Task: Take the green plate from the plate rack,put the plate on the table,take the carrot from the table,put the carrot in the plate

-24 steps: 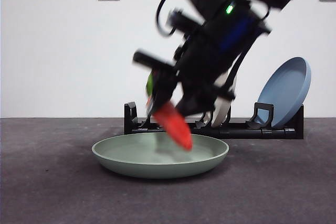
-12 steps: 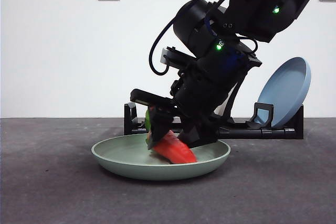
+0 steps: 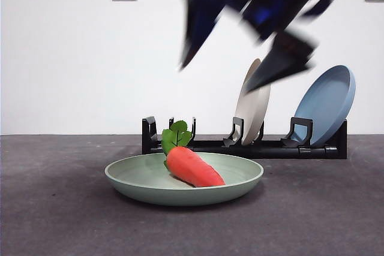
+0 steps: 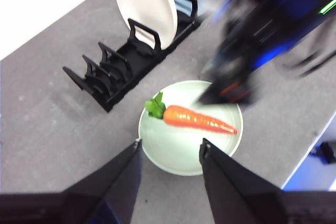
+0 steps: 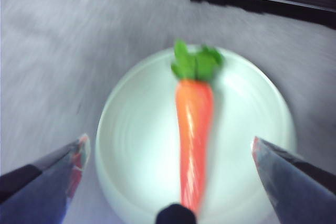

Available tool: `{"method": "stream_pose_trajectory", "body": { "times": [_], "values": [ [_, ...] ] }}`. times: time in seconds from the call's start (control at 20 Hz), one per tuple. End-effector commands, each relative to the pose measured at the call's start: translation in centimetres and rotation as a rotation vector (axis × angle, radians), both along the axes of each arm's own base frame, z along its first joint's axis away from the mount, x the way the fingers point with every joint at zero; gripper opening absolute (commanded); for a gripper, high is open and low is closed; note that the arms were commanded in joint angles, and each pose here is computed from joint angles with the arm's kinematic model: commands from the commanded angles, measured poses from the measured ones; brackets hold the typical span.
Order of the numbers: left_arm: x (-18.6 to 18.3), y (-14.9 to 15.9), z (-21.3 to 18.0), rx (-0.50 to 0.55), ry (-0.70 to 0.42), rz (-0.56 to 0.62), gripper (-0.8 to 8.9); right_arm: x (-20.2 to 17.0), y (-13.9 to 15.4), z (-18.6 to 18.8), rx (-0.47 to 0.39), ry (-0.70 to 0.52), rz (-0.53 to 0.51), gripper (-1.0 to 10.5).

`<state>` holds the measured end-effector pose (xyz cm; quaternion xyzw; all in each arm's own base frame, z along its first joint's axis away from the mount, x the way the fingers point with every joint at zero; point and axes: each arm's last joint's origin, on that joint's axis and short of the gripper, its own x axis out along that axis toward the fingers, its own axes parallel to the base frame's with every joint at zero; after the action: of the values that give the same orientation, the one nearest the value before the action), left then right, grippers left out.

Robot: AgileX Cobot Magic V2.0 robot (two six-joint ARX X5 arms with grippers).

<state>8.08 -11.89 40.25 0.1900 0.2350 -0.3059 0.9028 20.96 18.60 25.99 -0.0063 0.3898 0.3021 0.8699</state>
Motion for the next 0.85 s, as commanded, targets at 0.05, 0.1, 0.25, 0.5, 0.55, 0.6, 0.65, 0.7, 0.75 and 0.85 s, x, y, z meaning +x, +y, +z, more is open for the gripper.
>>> {"method": "stream_pose_trajectory", "body": {
  "times": [0.05,0.1,0.25,0.5,0.55,0.6,0.65,0.7,0.75,0.85],
  "values": [
    [-0.1,0.1,-0.2,0.010,0.010,0.002,1.88,-3.5,-3.0,2.9,-0.042,-0.011,0.041,5.4],
    [-0.1,0.1,-0.3,0.016,0.014,0.002,1.88,-5.0,-4.3,3.9,-0.043,-0.012,0.041,5.4],
    [-0.1,0.1,-0.3,0.017,0.020,0.000,1.87,-9.1,-7.9,5.9,-0.043,-0.008,0.041,5.3],
    [-0.3,0.0,-0.4,-0.037,0.083,-0.020,1.87,-13.7,-11.7,6.0,-0.069,0.112,0.092,5.3],
    [-0.3,0.0,-0.4,-0.055,0.107,-0.022,1.87,-14.1,-12.1,6.0,-0.074,0.121,0.094,5.3],
    [-0.4,0.0,-0.4,-0.070,0.129,-0.025,1.87,-14.4,-12.3,6.0,-0.074,0.121,0.094,5.3],
    [-0.4,0.0,-0.5,-0.076,0.145,-0.027,1.87,-14.6,-12.5,6.0,-0.072,0.120,0.094,5.1],
    [-0.5,0.0,-0.6,-0.080,0.165,-0.029,1.87,-14.7,-12.5,6.0,-0.067,0.122,0.099,4.2],
    [-0.5,0.0,-0.6,-0.078,0.174,-0.030,1.87,-14.7,-12.5,6.0,-0.057,0.128,0.110,3.5],
    [-0.6,0.1,-0.8,-0.074,0.192,-0.017,1.87,-14.7,-12.5,6.0,-0.055,0.130,0.112,2.1]
  ]
}}
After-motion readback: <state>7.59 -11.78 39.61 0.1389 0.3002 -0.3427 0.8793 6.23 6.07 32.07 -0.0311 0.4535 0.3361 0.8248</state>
